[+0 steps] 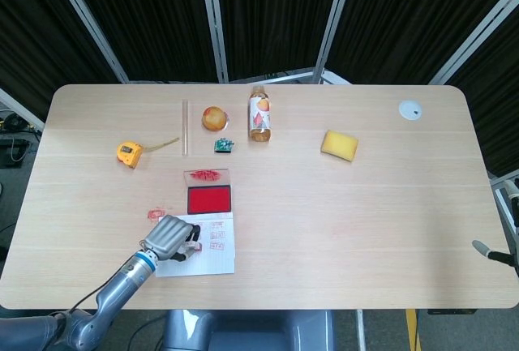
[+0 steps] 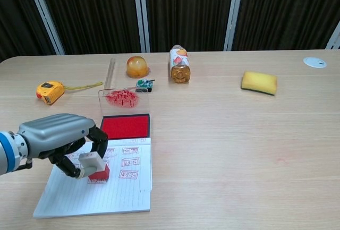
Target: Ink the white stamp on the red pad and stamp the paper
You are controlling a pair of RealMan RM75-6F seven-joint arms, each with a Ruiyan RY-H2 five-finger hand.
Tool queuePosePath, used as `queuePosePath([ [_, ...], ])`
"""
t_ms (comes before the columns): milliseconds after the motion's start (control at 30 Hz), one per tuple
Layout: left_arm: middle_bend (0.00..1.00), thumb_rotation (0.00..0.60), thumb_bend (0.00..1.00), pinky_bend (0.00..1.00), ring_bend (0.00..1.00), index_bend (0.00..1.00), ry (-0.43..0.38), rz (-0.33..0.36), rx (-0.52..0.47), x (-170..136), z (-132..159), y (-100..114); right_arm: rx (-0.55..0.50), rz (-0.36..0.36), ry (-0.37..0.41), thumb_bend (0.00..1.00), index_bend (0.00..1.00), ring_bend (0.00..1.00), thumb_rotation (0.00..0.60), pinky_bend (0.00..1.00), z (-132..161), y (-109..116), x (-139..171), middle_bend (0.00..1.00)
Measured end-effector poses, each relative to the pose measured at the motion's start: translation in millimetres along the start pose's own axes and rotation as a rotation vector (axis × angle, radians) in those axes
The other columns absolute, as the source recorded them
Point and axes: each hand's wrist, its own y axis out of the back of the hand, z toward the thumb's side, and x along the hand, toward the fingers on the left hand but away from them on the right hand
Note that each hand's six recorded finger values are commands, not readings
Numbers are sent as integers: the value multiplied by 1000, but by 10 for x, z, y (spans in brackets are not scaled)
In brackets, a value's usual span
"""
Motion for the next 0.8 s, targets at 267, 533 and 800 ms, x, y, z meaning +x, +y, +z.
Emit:
queuePosePath([
  [267, 553, 600, 434, 933, 817, 569, -13, 107, -37, -112, -35, 550, 5, 3, 6, 0, 0, 0, 600, 0, 22, -14, 11, 0],
  [533, 553, 600, 434, 933, 816, 566, 84, 148, -61, -160, -422, 804, 8, 4, 13, 0, 0, 0, 600, 0, 49, -25, 28, 0],
  [800, 551, 600, 428, 930, 813, 560, 230, 98, -60, -147, -1052, 648, 20, 8, 16, 0, 0, 0, 600, 0, 70, -52, 40, 0],
])
